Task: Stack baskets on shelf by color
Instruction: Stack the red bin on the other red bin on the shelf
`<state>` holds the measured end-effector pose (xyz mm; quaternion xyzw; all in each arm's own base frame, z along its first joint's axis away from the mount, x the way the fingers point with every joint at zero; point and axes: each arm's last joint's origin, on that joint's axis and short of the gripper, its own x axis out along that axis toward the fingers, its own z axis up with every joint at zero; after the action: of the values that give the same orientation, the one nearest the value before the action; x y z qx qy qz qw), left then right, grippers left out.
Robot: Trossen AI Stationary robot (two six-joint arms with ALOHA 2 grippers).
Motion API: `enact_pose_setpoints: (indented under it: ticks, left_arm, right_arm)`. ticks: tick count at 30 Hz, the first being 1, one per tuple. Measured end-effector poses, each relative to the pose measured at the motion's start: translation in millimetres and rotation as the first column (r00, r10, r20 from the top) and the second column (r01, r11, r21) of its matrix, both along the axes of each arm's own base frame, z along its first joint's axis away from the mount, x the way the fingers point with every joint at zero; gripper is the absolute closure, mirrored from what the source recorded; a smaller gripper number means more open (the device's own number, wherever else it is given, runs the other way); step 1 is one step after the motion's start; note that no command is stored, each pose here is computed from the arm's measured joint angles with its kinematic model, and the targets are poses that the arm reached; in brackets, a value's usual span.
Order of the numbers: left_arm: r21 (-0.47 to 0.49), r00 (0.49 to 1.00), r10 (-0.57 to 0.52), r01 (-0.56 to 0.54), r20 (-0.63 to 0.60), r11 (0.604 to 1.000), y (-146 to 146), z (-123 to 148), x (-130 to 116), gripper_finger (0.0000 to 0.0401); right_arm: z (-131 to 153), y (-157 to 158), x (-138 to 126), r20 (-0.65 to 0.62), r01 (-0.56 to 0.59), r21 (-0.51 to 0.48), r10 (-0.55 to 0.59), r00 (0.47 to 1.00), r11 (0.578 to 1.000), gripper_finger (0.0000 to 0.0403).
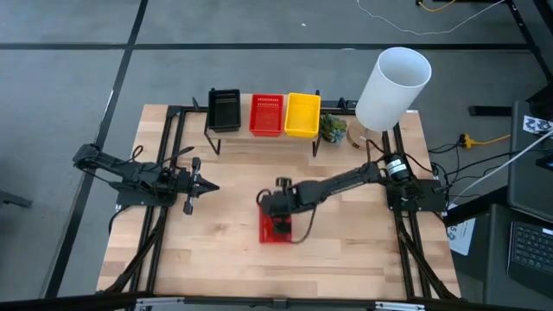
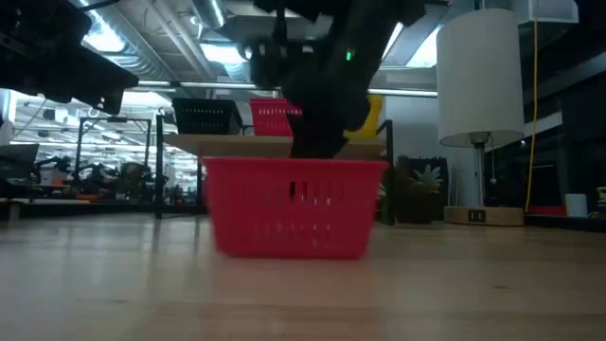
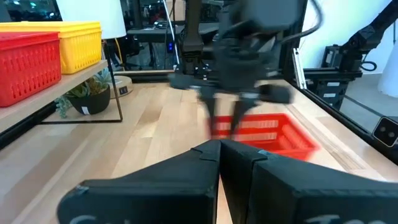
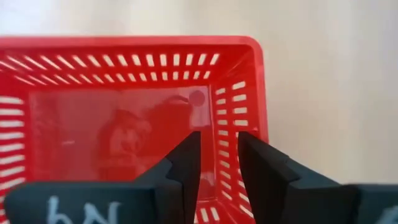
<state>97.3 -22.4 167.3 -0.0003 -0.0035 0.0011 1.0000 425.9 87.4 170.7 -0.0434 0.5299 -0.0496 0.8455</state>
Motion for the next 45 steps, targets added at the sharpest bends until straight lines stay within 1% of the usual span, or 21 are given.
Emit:
enact_pose_setpoints:
  ticks: [2,4,6,9,11,14,15,17,20,24,27,30,33,36,38,40,45]
  left_arm:
    - [0.000,1.000,0.000,0.000,0.000,1.000,0.0,0.0,0.0,0.0399]
    - [0.000,1.000,0.000,0.000,0.000,1.000,0.0,0.0,0.0,0.0399]
    - [0.000,1.000,0.000,0.000,0.000,1.000,0.0,0.0,0.0,0.0399]
    - [0.001,1.000,0.000,0.000,0.000,1.000,0.0,0.0,0.0,0.0399]
    - [0.008,1.000,0.000,0.000,0.000,1.000,0.0,0.0,0.0,0.0399]
    - [0.008,1.000,0.000,0.000,0.000,1.000,0.0,-0.1,0.0,0.0399]
    - [0.008,1.000,0.000,0.000,0.000,1.000,0.0,-0.1,0.0,0.0399]
    - [0.008,1.000,0.000,0.000,0.000,1.000,0.0,-0.1,0.0,0.0399]
    - [0.008,1.000,0.000,0.000,0.000,1.000,0.0,0.0,0.0,0.0399]
    - [0.008,1.000,0.000,0.000,0.000,1.000,0.0,0.0,0.0,0.0399]
    - [0.008,1.000,0.001,-0.001,0.000,1.000,0.0,-0.1,0.0,0.0399]
    - [0.008,1.000,0.000,0.000,0.000,1.000,0.0,-0.1,0.0,0.0399]
    - [0.008,1.000,0.000,0.000,0.000,1.000,0.0,-0.1,0.0,0.0399]
    - [0.009,1.000,0.000,0.000,0.000,1.000,0.0,0.0,0.0,0.0399]
    - [0.029,1.000,-0.008,0.008,0.000,1.000,-0.2,0.0,0.0,0.0399]
    - [0.060,1.000,-0.028,0.028,-0.007,0.998,-1.1,-0.6,0.3,0.0399]
    - [0.065,0.999,-0.033,0.034,-0.014,0.997,-1.3,-1.2,0.7,0.0399]
  right_arm:
    - [-1.3,-14.3,-1.0,-0.032,0.041,-0.044,-0.042,0.999,0.998,0.0293]
    - [0.4,-24.5,-1.5,-0.046,0.050,-0.058,-0.053,0.998,0.997,0.0293]
    - [9.1,-28.8,-2.8,-0.032,0.043,-0.062,-0.045,0.998,0.997,0.0293]
    - [29.4,-26.8,-7.3,0.012,0.009,-0.061,-0.008,1.000,0.998,0.0293]
    - [44.4,-21.6,-12.1,0.046,0.000,-0.007,0.000,0.999,1.000,0.0293]
    - [58.8,-6.9,-15.1,0.100,0.005,0.133,-0.019,0.995,0.991,0.0293]
    - [58.9,0.8,-15.3,0.110,-0.004,0.156,-0.013,0.994,0.988,0.0293]
    - [49.5,19.8,-16.2,0.102,-0.037,0.157,0.021,0.995,0.987,0.0293]
    - [36.7,44.4,-18.5,0.103,-0.066,0.108,0.055,0.993,0.992,0.0293]
    - [38.2,61.7,-23.7,0.143,-0.040,0.040,0.034,0.989,0.998,0.0293]
    - [37.3,67.4,-26.9,0.139,-0.043,0.020,0.040,0.989,0.999,0.0293]
    - [34.1,69.4,-27.9,0.125,-0.018,0.054,0.011,0.992,0.998,0.0293]
    - [29.0,69.6,-29.7,0.113,-0.016,0.053,0.010,0.994,0.998,0.0293]
    - [22.6,68.6,-32.2,0.101,0.023,0.072,-0.030,0.994,0.997,0.0293]
    - [16.9,67.9,-35.1,0.083,0.040,0.074,-0.046,0.996,0.996,0.0293]
    - [16.0,68.9,-35.2,0.089,0.045,0.081,-0.052,0.995,0.996,0.0293]
    - [16.1,73.3,-36.3,0.098,0.033,0.085,-0.042,0.994,0.996,0.0293]
